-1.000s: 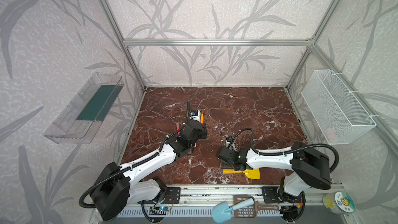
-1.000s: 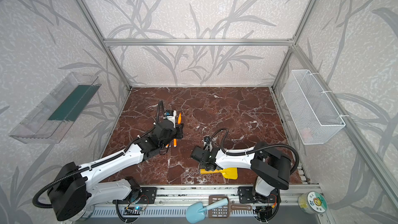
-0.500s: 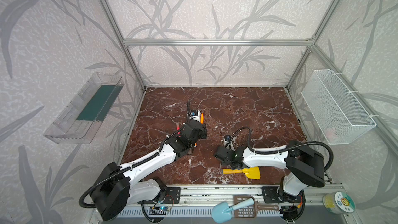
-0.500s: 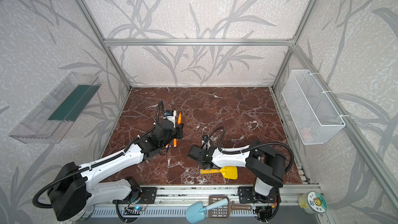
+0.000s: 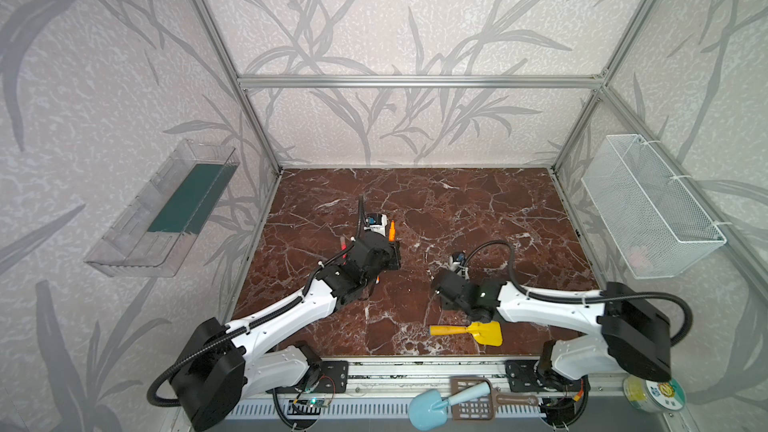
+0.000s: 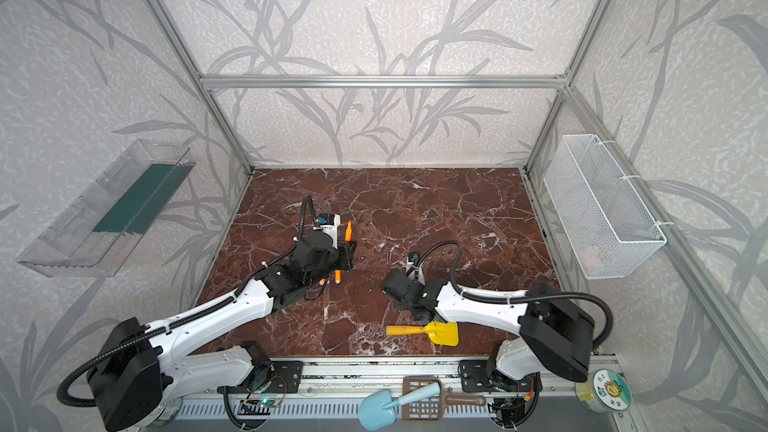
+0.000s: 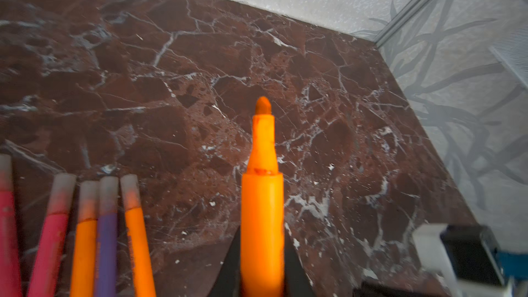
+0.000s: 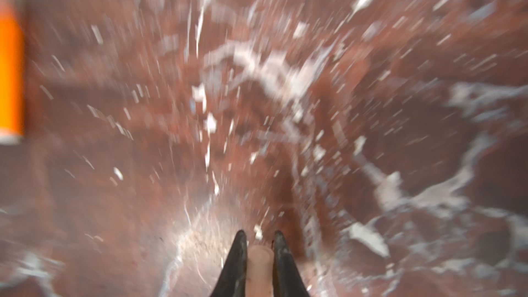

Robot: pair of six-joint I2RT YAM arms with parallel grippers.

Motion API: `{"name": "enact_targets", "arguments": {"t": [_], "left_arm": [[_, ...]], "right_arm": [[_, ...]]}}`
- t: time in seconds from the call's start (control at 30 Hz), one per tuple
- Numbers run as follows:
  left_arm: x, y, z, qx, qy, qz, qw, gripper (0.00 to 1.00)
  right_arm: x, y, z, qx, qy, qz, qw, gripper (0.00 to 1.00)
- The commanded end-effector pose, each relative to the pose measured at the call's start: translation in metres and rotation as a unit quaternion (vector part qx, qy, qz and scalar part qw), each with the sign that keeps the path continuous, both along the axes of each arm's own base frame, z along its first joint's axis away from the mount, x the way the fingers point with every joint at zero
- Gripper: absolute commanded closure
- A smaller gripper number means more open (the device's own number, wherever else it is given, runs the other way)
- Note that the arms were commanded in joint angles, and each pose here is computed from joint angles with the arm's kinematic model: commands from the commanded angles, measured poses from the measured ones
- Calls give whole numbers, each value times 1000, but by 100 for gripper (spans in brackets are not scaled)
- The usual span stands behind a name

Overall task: Insert the pens into the pen caps
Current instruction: 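Lift the pink cap with right and bring it over the left gripper's marker tip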

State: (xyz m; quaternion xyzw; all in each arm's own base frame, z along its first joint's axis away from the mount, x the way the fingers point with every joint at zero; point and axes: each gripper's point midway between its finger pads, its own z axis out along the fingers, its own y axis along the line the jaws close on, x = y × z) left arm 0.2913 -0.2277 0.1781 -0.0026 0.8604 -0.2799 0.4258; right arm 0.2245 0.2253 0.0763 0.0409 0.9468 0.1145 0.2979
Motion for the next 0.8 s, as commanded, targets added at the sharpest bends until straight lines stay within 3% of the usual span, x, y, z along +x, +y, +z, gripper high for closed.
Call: {"name": "enact_targets", "arguments": {"t": [0.0, 0.17, 0.3, 0.47, 0.77], "left_arm": [[-33, -28, 10, -127, 50, -74, 988, 100], [-60, -40, -8, -130, 66, -130, 981, 100], [-88, -74, -9, -121, 54, -217, 967, 100], [-106, -98, -8, -125, 17, -266, 956, 100], [-111, -102, -9, -132, -4, -268, 954, 100]], "right_arm": [[23, -7, 51, 96, -76, -25, 992, 83], [40, -28, 112, 178, -153, -55, 970, 80], [53, -29, 138, 243, -172, -52, 953, 81], [58, -13, 154, 311, -182, -34, 932, 81], [60, 7, 153, 349, -162, -15, 923, 81]]}}
